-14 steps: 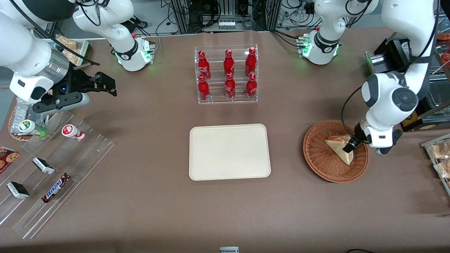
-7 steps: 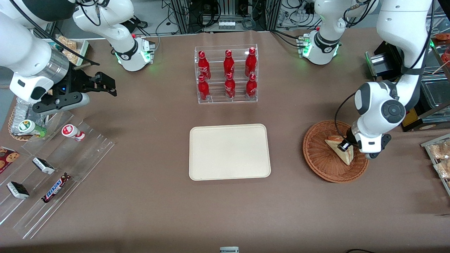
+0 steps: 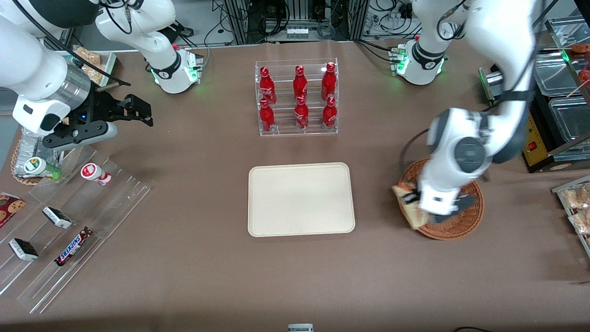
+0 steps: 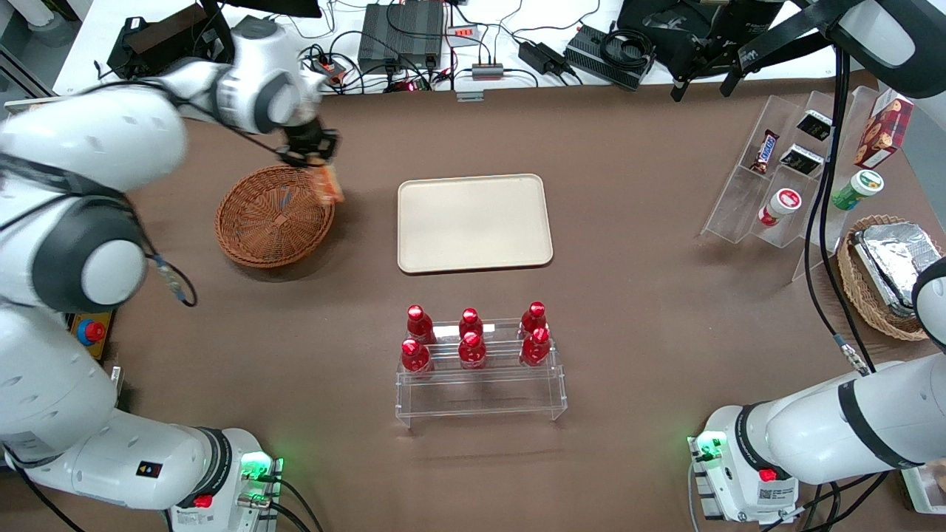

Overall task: Place sandwich from basket to tray
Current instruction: 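Lift the sandwich and carry it with the left gripper over the cream tray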

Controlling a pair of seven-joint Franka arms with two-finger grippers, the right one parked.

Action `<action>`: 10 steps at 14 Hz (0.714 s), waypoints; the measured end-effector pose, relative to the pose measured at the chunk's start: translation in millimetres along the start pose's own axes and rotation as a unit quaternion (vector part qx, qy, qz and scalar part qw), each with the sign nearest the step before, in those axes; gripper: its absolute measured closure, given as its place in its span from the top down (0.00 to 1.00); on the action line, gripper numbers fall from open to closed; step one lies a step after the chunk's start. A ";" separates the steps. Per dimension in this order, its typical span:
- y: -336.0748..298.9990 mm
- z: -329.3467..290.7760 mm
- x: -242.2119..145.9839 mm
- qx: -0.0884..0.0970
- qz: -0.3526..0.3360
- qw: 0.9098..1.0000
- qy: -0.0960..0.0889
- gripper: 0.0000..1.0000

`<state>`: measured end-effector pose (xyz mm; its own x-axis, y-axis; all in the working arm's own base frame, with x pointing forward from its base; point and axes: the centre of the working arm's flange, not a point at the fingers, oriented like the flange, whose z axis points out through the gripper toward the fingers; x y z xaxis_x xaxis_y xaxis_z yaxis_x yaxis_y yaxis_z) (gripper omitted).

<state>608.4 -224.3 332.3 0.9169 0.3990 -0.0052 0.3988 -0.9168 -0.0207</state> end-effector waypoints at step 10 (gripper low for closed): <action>201.2 74.2 -172.1 -0.089 0.134 0.986 0.043 0.19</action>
<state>529.9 -476.1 254.8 0.9843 0.1465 0.0982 0.1313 -0.9804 0.1467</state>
